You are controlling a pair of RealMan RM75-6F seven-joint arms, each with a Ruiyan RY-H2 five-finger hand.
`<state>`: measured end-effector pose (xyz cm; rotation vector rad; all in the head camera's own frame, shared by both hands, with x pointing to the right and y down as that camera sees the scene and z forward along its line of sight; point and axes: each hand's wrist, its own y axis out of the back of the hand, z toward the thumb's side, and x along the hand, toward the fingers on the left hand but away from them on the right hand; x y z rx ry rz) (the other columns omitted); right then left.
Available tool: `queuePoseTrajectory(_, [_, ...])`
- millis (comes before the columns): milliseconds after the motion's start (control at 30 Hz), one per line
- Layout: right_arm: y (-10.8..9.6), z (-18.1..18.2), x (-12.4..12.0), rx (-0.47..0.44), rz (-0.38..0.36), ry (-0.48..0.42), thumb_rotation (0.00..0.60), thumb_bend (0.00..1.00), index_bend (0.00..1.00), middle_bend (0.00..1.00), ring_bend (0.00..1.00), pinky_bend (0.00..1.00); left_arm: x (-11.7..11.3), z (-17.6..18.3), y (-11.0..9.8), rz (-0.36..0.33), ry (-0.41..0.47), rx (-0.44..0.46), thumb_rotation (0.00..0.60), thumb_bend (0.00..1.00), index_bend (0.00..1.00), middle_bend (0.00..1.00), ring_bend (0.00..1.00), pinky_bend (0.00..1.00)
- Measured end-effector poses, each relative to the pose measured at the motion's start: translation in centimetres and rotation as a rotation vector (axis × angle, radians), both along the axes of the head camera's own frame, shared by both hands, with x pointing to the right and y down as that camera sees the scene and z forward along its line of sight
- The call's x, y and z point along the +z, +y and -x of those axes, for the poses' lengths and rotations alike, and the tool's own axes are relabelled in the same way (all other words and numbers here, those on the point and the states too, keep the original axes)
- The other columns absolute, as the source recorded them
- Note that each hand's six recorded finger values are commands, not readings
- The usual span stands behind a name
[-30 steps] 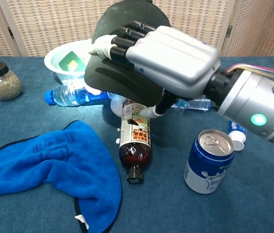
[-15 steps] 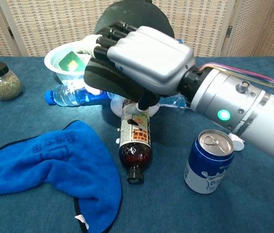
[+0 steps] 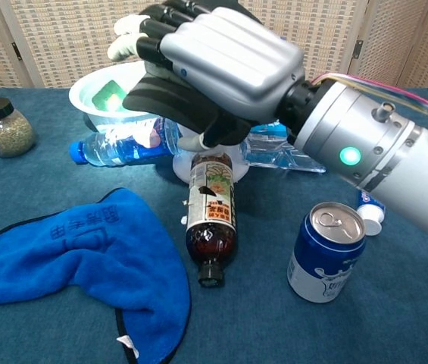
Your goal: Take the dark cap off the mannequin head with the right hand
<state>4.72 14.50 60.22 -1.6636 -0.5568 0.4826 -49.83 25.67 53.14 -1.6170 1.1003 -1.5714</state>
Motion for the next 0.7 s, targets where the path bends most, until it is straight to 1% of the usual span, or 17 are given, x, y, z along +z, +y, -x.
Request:
queuePoseTrajectory(267, [-0.8, 0.1, -0.5, 0.01, -0.005, -0.021, 0.6, 0.35, 0.65, 0.24, 0.0, 0.0, 0.1, -0.1, -0.2, 0.004, -0.002, 0.004, 0.6, 0.23, 0.28, 0.17, 0.17, 0.0])
queuePoseTrajectory(333, [-1.0, 0.1, -0.5, 0.016, 0.0, -0.026, 0.6, 0.38, 0.69, 0.27, 0.02, 0.0, 0.2, -0.1, -0.3, 0.004, -0.003, 0.004, 0.6, 0.23, 0.28, 0.17, 0.17, 0.0])
queuePoseTrajectory(567, [-1.7, 0.3, -0.7, 0.022, -0.018, -0.032, 0.6, 0.43, 0.7, 0.27, 0.03, 0.0, 0.3, 0.1, -0.2, 0.008, -0.006, -0.001, 0.6, 0.23, 0.28, 0.17, 0.17, 0.0])
queuePoseTrajectory(700, [-2.5, 0.3, -1.1, 0.032, -0.031, -0.043, 0.6, 0.44, 0.7, 0.27, 0.03, 0.0, 0.3, 0.1, -0.3, 0.008, -0.006, -0.002, 0.6, 0.23, 0.28, 0.17, 0.17, 0.0])
